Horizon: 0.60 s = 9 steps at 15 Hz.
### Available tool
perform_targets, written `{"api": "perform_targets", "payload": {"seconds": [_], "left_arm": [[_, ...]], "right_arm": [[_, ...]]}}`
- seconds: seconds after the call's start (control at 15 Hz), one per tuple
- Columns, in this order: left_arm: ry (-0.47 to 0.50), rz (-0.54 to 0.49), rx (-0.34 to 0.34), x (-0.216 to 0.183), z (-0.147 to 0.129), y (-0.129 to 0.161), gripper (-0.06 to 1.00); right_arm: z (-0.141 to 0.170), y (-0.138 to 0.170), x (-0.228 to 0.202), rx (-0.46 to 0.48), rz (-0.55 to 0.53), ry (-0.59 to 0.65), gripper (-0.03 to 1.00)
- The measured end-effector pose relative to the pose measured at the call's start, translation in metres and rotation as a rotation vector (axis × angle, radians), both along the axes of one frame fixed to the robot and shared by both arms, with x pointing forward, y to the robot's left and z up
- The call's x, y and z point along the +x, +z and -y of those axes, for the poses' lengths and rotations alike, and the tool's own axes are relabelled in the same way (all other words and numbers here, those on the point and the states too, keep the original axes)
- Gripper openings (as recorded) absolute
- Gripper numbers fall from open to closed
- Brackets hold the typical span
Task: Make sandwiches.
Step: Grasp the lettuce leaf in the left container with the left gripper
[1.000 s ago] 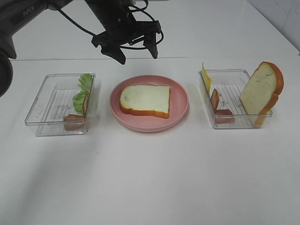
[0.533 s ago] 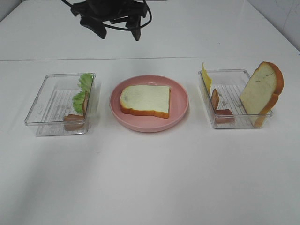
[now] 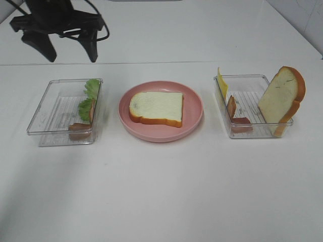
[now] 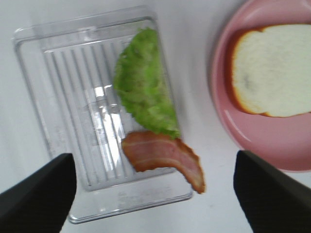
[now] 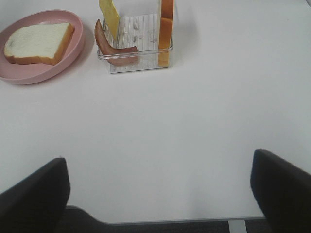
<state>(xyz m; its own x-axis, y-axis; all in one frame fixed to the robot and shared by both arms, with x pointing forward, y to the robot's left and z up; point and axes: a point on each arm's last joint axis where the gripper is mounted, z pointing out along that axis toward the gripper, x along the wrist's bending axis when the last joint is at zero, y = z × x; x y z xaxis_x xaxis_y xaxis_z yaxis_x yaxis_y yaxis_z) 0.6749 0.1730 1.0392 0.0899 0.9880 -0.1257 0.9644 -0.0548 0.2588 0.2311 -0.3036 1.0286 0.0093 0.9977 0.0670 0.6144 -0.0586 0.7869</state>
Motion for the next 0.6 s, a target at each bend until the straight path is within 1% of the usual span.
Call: {"api": "perform_targets", "payload": {"seconds": [0.07, 0.2, 0.27, 0.4, 0.6], "left_arm": [[0.05, -0.021, 0.02, 0.009, -0.029, -0.01, 0.8], [0.041, -0.042, 0.037, 0.013, -0.035, -0.022, 0.8], [0.028, -0.057, 0.045, 0.02, -0.035, -0.034, 0.8], [0.021, -0.065, 0.038, 0.028, -0.029, -0.045, 0.8], [0.003, -0.066, -0.015, 0.042, -0.013, -0.061, 0.8]], "right_arm": [[0.0, 0.0, 0.0, 0.0, 0.0, 0.0, 0.96], [0.0, 0.0, 0.0, 0.0, 0.0, 0.0, 0.96], [0.0, 0.0, 0.0, 0.0, 0.0, 0.0, 0.96], [0.0, 0.0, 0.0, 0.0, 0.0, 0.0, 0.96], [0.0, 0.0, 0.0, 0.0, 0.0, 0.0, 0.96]]}}
